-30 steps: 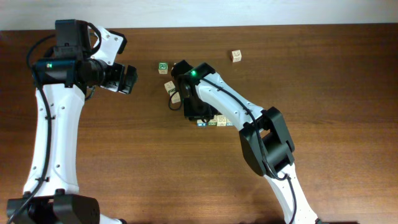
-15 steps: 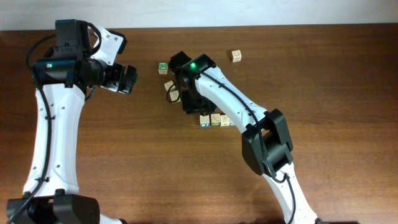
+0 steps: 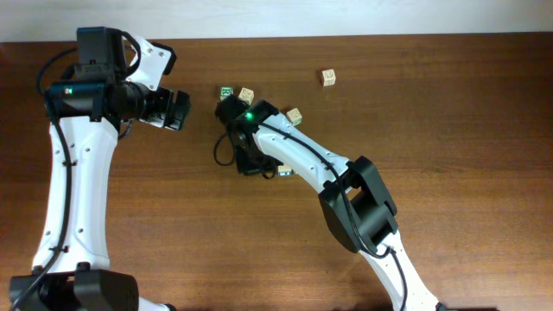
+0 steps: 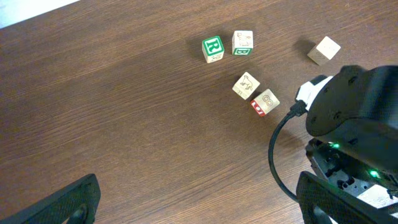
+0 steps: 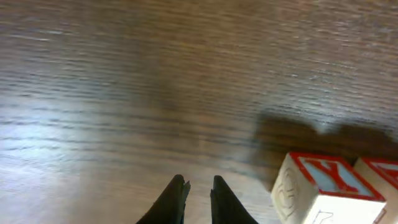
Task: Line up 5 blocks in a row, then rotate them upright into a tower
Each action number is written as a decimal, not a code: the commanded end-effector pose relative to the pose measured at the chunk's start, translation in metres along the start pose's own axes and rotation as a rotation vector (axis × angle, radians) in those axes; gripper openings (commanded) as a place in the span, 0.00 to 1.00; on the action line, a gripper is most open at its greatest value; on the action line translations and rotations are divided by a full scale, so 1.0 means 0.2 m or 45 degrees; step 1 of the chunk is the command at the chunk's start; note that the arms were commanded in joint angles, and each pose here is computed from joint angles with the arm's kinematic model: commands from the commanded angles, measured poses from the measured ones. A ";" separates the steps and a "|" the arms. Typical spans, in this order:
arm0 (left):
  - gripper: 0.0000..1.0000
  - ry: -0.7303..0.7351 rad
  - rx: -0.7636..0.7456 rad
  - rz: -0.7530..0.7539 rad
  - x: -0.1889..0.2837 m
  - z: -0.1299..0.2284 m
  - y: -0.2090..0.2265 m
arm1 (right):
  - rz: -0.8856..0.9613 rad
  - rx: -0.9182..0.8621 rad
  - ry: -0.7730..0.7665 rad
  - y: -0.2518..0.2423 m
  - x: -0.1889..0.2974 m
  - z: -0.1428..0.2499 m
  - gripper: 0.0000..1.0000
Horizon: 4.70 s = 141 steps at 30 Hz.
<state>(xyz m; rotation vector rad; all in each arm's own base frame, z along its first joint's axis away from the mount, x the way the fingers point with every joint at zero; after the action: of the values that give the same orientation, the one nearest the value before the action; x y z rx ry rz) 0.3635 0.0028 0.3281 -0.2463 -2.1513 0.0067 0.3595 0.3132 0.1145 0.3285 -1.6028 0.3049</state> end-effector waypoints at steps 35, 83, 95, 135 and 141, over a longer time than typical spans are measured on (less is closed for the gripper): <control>0.99 -0.030 0.009 0.005 0.03 -0.02 0.01 | 0.295 0.007 0.038 -0.12 -0.04 0.03 0.16; 0.99 -0.030 0.009 0.005 0.03 -0.02 0.01 | 0.076 0.161 -0.270 -0.62 -0.03 -0.41 0.56; 0.99 -0.030 0.009 0.005 0.03 -0.02 0.01 | -0.051 0.108 -0.175 -0.43 -0.04 -0.34 0.36; 0.99 -0.030 0.009 0.005 0.03 -0.02 0.01 | 0.118 -0.142 -0.052 -0.22 -0.04 -0.22 0.28; 0.99 -0.030 0.009 0.005 0.03 -0.02 0.01 | 0.055 -0.097 0.086 -0.13 -0.04 -0.13 0.28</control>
<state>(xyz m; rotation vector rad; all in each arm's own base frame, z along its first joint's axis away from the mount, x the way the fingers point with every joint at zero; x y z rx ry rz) 0.3635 0.0028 0.3281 -0.2468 -2.1513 0.0069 0.4044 0.2877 0.1100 0.1885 -1.5932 0.2931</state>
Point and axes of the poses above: each gripper's point midway between its finger pads, its own x axis back along the fingers, its own y axis along the line the jaws close on, z = x × y, the point moved 10 cm from there along x, back along the fingers, and after that the axes turned 13 degrees about x, right-handed, at the moved point
